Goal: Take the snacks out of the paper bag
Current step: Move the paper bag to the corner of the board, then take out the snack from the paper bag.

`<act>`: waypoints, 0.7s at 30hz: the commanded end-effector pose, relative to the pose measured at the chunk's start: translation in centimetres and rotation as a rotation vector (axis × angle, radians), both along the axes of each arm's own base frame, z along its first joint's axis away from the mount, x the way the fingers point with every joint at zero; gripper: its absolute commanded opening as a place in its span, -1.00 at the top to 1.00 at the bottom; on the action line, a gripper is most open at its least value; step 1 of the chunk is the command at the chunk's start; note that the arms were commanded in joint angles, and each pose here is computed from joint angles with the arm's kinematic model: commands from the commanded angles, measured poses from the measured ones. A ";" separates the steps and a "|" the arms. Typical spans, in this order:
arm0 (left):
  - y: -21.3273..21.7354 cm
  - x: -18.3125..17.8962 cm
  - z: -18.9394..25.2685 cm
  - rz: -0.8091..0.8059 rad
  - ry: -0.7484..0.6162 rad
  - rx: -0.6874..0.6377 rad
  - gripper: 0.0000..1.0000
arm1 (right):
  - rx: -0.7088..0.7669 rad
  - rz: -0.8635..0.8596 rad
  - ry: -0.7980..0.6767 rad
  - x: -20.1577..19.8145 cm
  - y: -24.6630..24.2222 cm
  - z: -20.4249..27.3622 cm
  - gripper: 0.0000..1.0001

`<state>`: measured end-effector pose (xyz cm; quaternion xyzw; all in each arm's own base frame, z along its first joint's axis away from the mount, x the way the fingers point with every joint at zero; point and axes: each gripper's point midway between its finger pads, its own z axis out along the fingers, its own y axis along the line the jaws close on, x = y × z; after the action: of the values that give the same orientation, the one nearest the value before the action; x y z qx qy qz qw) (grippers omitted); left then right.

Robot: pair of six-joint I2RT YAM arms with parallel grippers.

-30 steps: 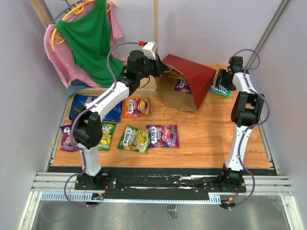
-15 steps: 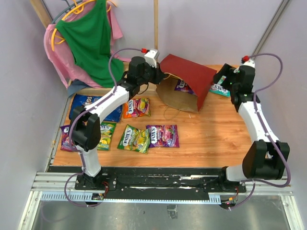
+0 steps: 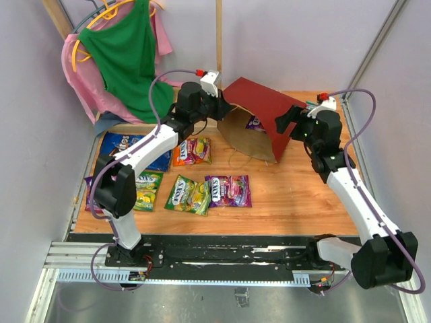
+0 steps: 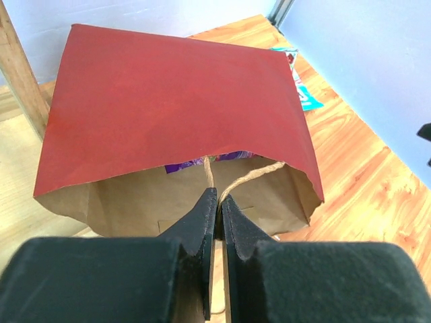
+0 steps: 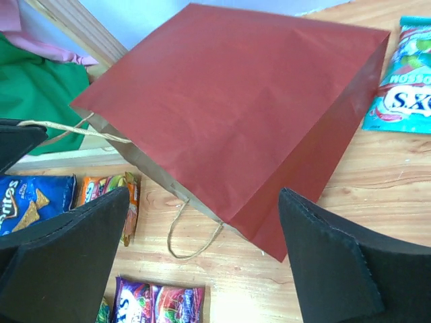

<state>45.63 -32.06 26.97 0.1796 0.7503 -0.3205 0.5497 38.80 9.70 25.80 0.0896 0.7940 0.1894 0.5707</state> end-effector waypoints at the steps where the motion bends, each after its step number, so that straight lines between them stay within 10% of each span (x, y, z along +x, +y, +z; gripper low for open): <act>1: -0.6 0.0 3.5 -0.014 -0.099 -0.052 0.80 | -0.056 -0.023 0.005 -0.6 -0.7 -0.4 -0.87; 11: -4.1 0.4 4.3 -0.082 -0.206 -0.128 0.77 | 0.042 0.260 -0.034 2.4 0.7 -5.5 -0.97; 21: -3.9 1.7 4.2 -0.027 -0.241 -0.069 0.75 | -0.092 -0.039 -0.030 2.4 -5.1 -5.7 -0.97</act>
<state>46.45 -36.28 27.71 0.2049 0.6943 -0.3443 0.5979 40.74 6.84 15.40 0.0579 0.8262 0.1903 0.5270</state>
